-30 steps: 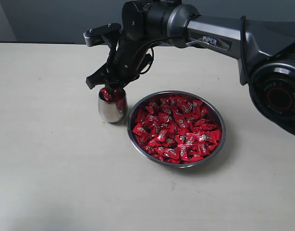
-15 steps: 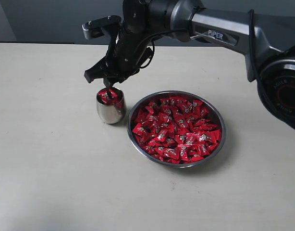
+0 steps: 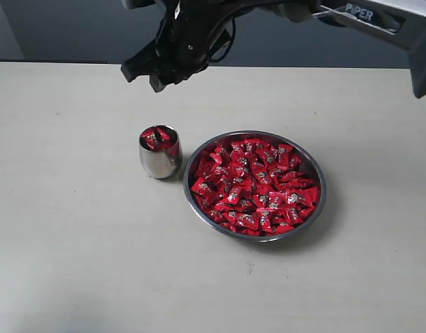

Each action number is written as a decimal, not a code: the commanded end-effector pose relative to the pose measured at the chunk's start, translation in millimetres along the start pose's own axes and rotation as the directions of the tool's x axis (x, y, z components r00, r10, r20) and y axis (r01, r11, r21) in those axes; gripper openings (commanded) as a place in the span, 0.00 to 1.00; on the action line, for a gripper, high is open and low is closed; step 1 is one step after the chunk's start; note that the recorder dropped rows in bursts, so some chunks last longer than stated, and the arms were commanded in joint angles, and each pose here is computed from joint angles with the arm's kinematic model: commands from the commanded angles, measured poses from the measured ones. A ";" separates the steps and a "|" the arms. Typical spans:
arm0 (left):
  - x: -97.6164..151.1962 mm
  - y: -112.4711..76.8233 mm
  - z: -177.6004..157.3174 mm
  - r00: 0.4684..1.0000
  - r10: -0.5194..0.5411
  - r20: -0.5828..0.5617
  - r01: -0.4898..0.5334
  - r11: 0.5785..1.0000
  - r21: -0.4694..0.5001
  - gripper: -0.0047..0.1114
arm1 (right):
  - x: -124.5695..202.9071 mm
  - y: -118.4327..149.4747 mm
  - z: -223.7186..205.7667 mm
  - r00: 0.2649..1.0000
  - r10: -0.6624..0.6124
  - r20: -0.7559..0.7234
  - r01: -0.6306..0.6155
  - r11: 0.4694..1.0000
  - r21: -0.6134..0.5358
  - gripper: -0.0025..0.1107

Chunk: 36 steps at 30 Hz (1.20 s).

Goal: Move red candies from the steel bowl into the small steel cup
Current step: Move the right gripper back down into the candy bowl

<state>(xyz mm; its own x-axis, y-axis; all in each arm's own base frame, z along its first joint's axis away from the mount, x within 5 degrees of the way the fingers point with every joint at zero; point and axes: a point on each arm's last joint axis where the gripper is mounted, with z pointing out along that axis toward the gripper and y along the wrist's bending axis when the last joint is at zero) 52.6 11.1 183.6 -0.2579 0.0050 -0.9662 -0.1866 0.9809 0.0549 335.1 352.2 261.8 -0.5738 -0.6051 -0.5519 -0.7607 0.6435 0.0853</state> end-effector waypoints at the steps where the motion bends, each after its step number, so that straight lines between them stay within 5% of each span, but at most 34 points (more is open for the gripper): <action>1: 0.6 -0.3 0.1 1.000 0.002 0.008 -0.002 1.000 0.005 0.04 | 12.5 -21.6 -12.5 0.999 0.044 0.028 -0.045 0.998 0.041 0.35; 11: 0.6 -0.3 0.1 1.000 0.002 0.008 -0.002 1.000 0.005 0.04 | 89.6 -51.2 -52.5 0.965 0.146 0.216 -0.176 0.976 0.127 0.35; 18: 0.6 -0.3 0.1 1.000 0.002 0.008 -0.002 1.000 0.005 0.04 | 150.5 -83.2 -70.2 0.928 0.307 0.210 -0.345 0.921 0.181 0.35; 36: 0.6 -0.3 0.1 1.000 0.002 0.008 -0.002 1.000 0.005 0.04 | 147.7 -92.1 -45.1 0.937 0.342 0.068 -0.348 0.919 0.185 0.35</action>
<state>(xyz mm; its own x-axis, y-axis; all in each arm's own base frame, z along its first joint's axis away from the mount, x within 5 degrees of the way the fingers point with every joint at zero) 52.6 11.1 183.6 -0.2579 0.0050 -0.9662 -0.1866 0.9809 0.0549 300.5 180.6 215.7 -0.7547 -0.2993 -0.5839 -0.4447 0.8876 0.1198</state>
